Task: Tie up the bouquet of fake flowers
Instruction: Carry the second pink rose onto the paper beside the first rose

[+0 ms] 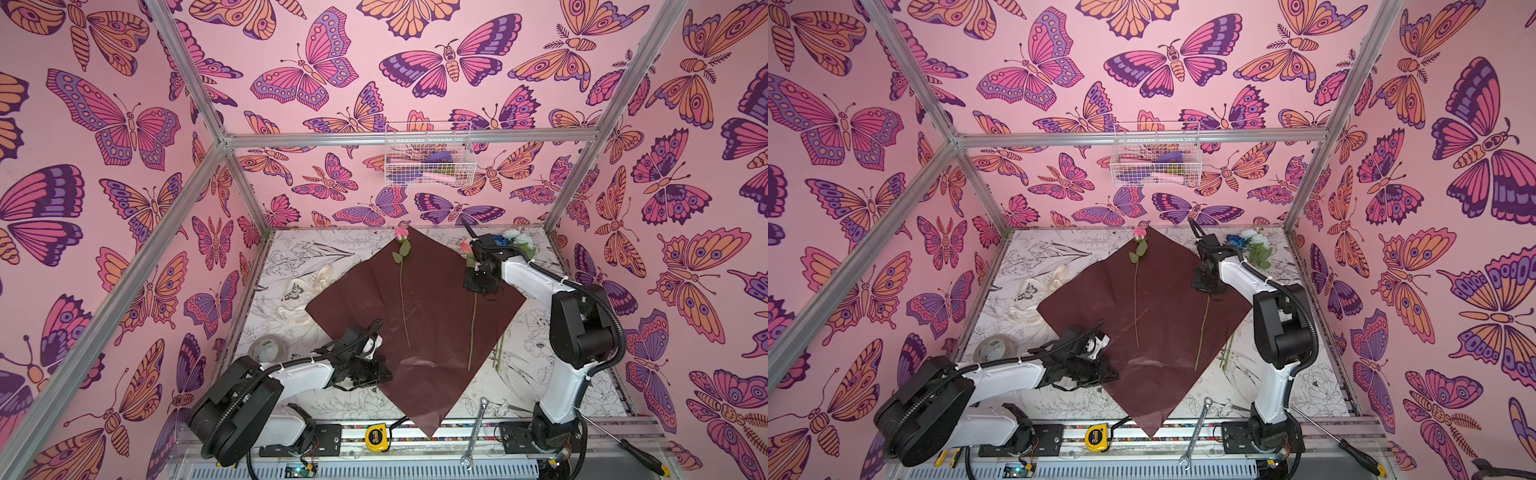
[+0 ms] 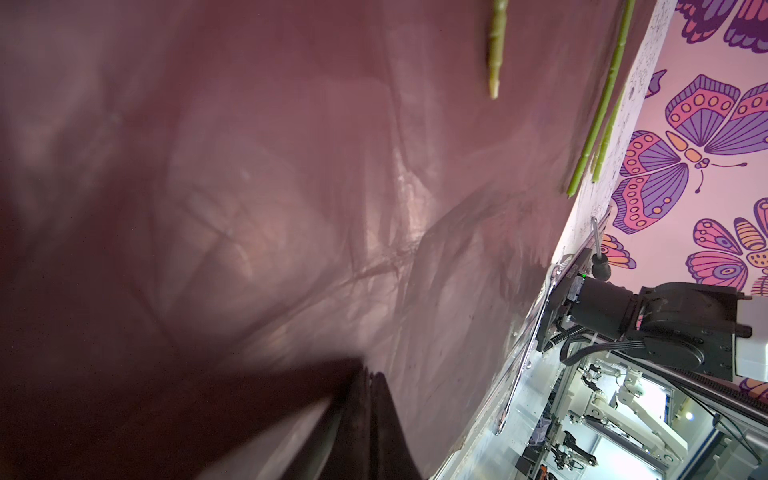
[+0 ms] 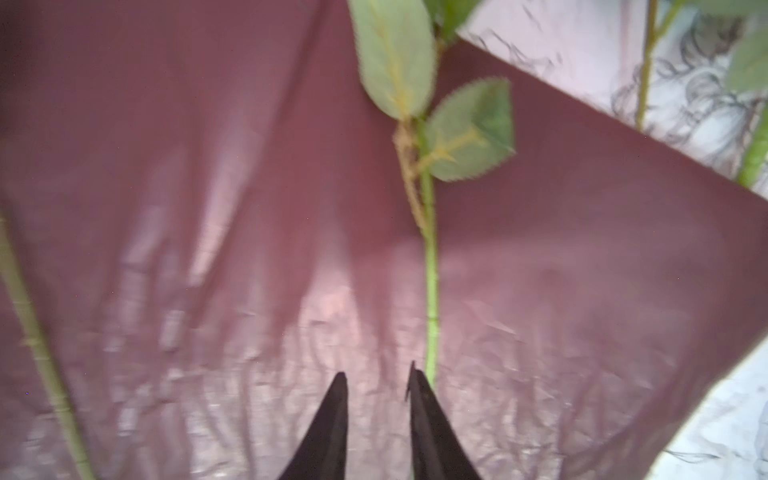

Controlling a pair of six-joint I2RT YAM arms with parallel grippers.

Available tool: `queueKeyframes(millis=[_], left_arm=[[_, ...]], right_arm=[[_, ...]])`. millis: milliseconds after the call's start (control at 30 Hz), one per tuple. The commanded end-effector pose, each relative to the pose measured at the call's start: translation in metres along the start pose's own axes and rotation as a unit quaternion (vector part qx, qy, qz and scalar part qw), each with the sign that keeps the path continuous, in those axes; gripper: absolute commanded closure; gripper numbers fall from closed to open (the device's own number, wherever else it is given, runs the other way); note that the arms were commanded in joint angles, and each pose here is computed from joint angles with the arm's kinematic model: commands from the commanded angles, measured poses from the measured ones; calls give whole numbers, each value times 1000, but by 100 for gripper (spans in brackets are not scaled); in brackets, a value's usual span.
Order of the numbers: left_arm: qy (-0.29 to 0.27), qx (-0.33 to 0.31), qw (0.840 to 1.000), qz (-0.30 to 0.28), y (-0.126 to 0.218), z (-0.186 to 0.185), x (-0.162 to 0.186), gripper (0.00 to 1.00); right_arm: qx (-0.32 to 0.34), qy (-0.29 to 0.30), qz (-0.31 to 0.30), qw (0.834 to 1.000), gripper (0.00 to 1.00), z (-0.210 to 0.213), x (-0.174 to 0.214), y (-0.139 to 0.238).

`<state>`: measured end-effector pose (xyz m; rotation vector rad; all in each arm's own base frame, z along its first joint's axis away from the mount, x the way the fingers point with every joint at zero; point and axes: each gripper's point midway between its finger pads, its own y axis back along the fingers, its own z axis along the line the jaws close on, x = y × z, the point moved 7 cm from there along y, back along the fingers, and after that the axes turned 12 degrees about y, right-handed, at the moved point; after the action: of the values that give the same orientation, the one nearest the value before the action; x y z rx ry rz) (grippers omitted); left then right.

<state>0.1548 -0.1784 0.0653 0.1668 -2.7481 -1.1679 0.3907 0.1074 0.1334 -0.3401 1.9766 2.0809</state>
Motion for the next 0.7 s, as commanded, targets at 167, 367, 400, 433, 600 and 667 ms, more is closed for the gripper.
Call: queueKeyframes(millis=[167, 367, 400, 433, 600, 667], left_arm=[[29, -47, 998, -2, 1, 20, 8, 100], [26, -46, 999, 1, 0, 19, 8, 100], [26, -46, 999, 0, 0, 19, 8, 100], [26, -46, 999, 1, 0, 19, 8, 100], [26, -47, 999, 2, 0, 20, 8, 100], [26, -46, 999, 1, 0, 19, 8, 100]], right_arm=[[10, 23, -5, 1000, 62, -10, -5, 4], [15, 26, 0, 1000, 55, -13, -5, -3], [13, 25, -1, 1000, 55, -13, -6, -4], [12, 25, -3, 1000, 54, -13, -7, -5], [11, 24, -2, 1000, 53, -14, -11, -11], [10, 25, 0, 1000, 53, -13, -12, -14]])
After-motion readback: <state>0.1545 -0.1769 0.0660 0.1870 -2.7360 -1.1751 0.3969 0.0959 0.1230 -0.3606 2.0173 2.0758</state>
